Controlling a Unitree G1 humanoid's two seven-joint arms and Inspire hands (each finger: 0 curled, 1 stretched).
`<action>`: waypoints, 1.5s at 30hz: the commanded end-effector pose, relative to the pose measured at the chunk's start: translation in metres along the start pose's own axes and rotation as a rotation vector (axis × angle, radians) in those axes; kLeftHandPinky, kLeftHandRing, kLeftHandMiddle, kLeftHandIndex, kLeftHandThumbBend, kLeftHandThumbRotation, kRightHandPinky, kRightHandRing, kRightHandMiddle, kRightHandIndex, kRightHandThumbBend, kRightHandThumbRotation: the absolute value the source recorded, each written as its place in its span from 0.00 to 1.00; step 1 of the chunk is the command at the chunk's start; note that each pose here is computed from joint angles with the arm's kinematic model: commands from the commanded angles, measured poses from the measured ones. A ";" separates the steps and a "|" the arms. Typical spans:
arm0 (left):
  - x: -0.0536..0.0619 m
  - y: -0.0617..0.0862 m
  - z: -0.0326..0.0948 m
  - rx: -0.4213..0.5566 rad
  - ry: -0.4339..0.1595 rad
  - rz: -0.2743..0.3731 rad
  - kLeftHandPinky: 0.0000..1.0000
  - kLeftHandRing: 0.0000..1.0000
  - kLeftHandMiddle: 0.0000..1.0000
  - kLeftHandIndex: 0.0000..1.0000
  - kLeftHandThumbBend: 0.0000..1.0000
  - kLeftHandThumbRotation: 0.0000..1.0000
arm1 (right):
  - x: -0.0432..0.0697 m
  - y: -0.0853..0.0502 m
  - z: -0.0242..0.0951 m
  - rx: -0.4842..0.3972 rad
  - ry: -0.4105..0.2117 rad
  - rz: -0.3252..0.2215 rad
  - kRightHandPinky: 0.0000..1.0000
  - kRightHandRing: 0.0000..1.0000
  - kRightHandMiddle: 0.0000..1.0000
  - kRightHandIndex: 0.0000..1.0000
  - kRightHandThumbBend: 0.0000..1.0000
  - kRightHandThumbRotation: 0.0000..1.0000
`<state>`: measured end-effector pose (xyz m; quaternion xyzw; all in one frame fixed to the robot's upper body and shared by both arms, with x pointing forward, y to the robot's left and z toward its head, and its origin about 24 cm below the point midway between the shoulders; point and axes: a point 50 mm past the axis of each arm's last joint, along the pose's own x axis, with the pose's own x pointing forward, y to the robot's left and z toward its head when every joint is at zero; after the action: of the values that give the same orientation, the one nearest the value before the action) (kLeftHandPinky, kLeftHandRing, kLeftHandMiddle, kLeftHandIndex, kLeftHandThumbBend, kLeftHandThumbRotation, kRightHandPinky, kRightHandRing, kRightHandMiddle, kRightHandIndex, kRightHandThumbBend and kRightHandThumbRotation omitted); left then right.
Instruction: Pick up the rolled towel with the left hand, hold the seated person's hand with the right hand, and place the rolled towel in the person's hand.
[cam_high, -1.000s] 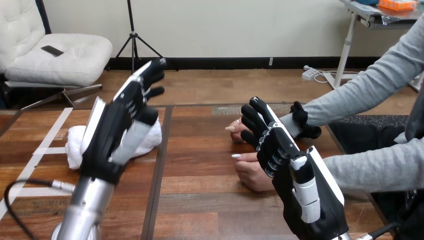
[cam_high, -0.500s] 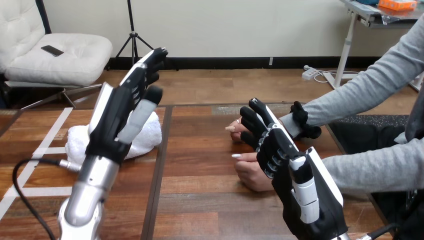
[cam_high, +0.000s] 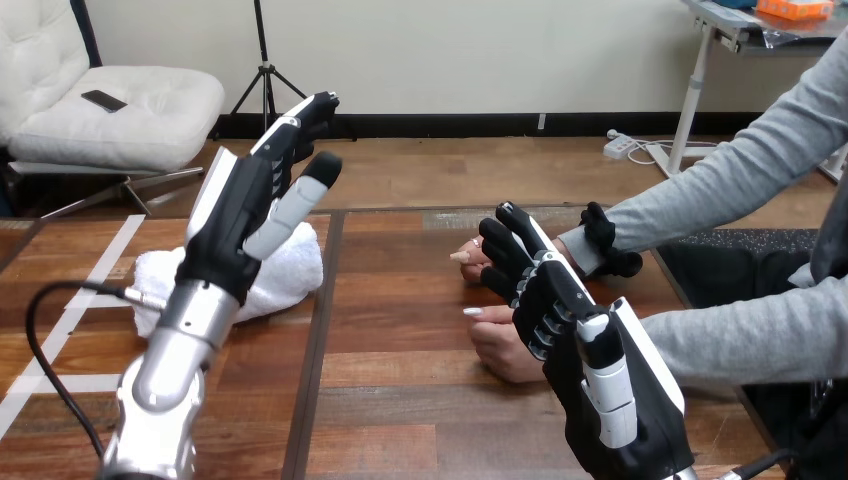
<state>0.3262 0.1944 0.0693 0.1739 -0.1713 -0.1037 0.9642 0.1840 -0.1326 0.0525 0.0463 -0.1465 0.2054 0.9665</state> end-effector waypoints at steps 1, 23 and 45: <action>0.046 0.025 0.031 0.114 -0.075 0.037 0.89 0.92 0.90 0.87 0.85 0.91 | 0.021 -0.007 0.016 -0.029 -0.124 0.015 1.00 1.00 0.97 0.98 0.84 1.00; 0.080 0.043 0.038 0.198 0.082 0.036 0.87 0.91 0.92 0.90 0.80 0.87 | 0.022 -0.008 0.016 -0.033 -0.132 0.027 1.00 1.00 0.97 0.97 0.84 1.00; 0.097 0.054 0.043 0.277 0.227 0.030 0.87 0.92 0.93 0.91 0.68 0.82 | 0.019 -0.011 0.018 -0.046 -0.130 0.020 1.00 1.00 0.96 0.96 0.83 1.00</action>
<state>0.3853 0.2065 0.0961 0.2788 -0.0244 -0.0688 0.9576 0.1841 -0.1336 0.0527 0.0438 -0.1473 0.2124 0.9650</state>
